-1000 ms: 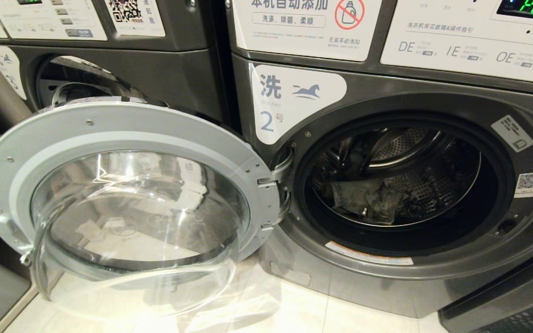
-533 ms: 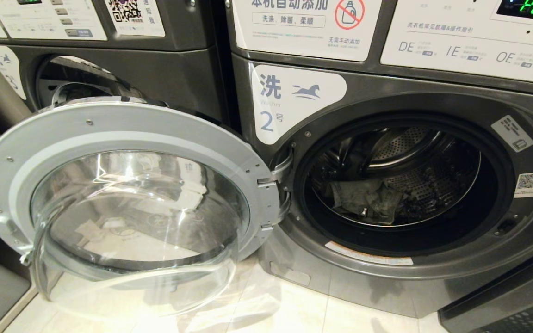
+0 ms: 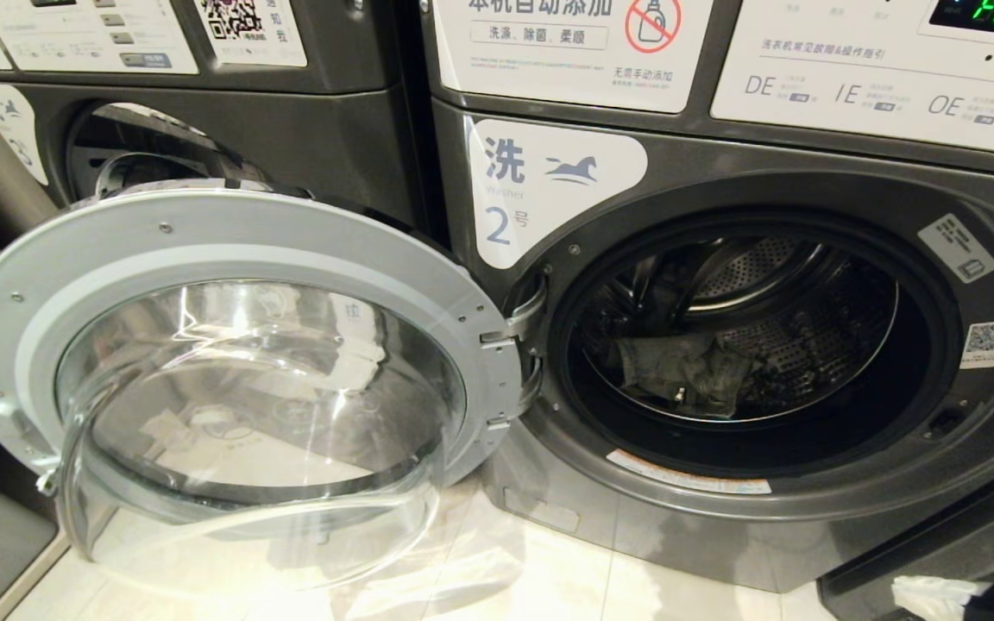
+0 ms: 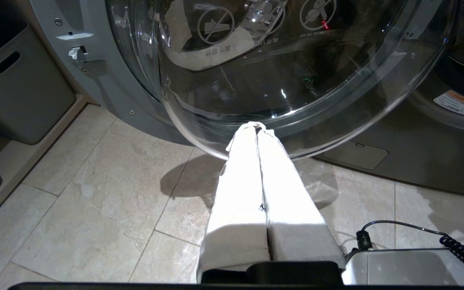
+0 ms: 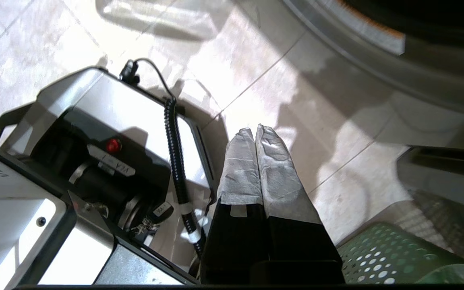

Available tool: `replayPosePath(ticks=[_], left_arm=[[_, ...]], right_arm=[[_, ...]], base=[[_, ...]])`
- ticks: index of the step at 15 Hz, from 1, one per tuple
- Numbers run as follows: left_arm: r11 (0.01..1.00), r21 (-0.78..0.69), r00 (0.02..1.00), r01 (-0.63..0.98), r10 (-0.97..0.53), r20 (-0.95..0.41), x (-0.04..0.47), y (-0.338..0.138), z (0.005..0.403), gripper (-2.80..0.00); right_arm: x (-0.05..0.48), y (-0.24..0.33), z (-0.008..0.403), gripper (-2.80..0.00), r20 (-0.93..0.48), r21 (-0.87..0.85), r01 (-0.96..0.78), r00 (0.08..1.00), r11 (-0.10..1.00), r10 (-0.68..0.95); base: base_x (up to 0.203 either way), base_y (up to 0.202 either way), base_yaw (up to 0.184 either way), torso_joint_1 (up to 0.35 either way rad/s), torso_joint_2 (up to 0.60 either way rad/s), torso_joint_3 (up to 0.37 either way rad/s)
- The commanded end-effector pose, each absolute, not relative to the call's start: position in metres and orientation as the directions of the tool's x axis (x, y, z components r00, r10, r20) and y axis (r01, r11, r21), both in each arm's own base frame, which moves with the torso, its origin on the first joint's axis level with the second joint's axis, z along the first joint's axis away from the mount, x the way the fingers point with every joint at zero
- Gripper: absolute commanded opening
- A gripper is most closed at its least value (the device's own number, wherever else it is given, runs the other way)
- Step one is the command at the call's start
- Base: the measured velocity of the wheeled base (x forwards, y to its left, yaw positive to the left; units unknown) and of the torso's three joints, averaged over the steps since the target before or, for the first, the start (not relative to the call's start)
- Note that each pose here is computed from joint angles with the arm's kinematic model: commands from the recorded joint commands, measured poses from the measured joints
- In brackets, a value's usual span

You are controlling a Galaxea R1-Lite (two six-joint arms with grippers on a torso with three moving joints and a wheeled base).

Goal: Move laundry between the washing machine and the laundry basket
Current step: Pick a cloth and place it into the basket

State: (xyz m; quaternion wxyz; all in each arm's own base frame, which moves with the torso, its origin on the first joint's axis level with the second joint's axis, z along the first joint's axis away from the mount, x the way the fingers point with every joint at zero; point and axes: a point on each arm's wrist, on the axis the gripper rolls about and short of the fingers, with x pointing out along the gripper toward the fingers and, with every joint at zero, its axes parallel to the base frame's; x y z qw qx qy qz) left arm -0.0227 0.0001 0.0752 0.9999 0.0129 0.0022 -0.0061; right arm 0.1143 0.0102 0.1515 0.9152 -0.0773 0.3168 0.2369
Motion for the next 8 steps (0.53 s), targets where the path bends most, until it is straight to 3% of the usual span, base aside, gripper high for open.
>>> replayPosePath(ticks=[1,3,8], left_arm=[[1.000,0.026,1.000,0.012,-0.012,-0.005,-0.023,0.000,0.075,-2.80],[1.000,0.026,1.000,0.012,-0.012,-0.005,-0.023,0.000,0.075,-2.80],[1.000,0.026,1.000,0.012,-0.012,-0.005,-0.023,0.000,0.075,-2.80]], right_arm=[[0.162,0.013,0.116,-2.80,-0.734,0.093,-0.492,0.553,0.866,0.393],[0.201,0.017,0.097,-2.80,-0.712,0.061,-0.504,0.583,0.862,0.391],[0.274,0.036,0.057,-2.80,-0.538,-0.122,-0.455,0.777,0.882,0.327]], base=[[0.000,0.000,0.000,0.000,0.00,0.000],[0.000,0.000,0.000,0.000,0.00,0.000],[0.000,0.000,0.000,0.000,0.00,0.000]])
